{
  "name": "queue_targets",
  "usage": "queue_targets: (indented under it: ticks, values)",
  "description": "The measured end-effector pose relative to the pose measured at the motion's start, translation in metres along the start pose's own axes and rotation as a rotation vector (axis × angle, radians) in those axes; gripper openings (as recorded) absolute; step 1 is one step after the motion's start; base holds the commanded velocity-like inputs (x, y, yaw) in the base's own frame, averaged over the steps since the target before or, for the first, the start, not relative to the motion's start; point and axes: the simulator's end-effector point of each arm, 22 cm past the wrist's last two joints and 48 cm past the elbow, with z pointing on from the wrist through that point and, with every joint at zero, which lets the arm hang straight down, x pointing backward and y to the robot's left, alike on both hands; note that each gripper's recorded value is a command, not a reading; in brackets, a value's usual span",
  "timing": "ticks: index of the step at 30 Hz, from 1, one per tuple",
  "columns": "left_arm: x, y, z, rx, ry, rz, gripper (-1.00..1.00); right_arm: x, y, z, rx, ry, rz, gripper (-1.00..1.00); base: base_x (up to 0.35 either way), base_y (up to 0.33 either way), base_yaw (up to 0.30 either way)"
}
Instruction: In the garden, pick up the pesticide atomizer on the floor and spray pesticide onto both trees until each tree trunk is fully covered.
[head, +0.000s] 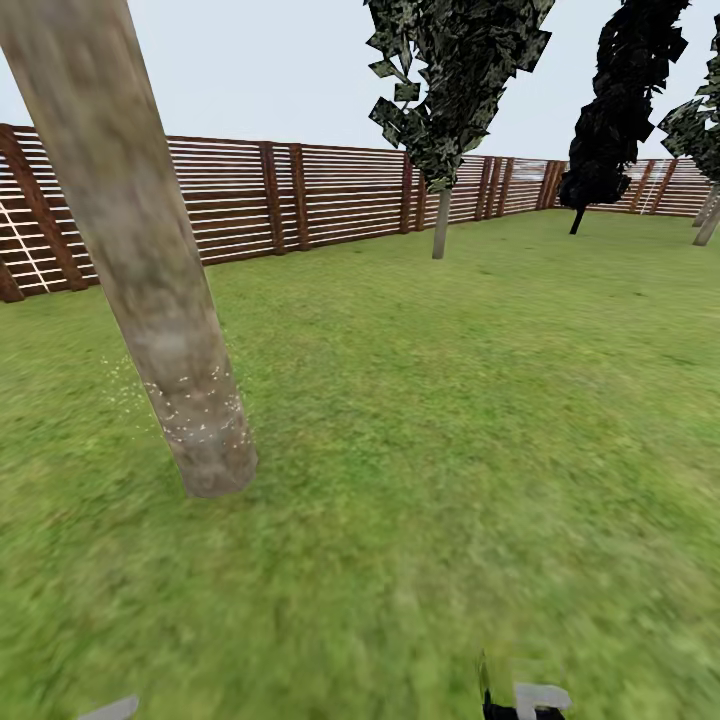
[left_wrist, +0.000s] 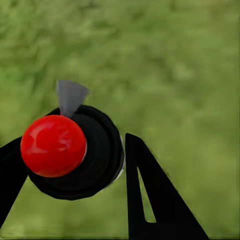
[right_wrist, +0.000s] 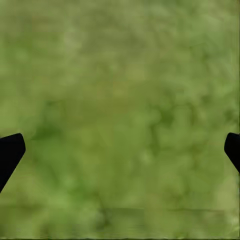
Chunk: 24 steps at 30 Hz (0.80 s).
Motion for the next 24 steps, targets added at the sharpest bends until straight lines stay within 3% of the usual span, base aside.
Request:
queue_targets:
  ticks: [4, 24]
  values:
    - [0.001, 0.001, 0.0, -0.002, 0.001, 0.002, -1.0, 0.065, -0.003, -0.027, -0.006, 0.091, -0.025, 1.0, 0.0, 0.0, 0.0]
    - [0.0, -0.001, 0.0, 0.005, -0.003, 0.01, -1.0, 0.071, 0.003, -0.03, -0.015, 0.1, -0.024, 1.0, 0.0, 0.0, 0.0]
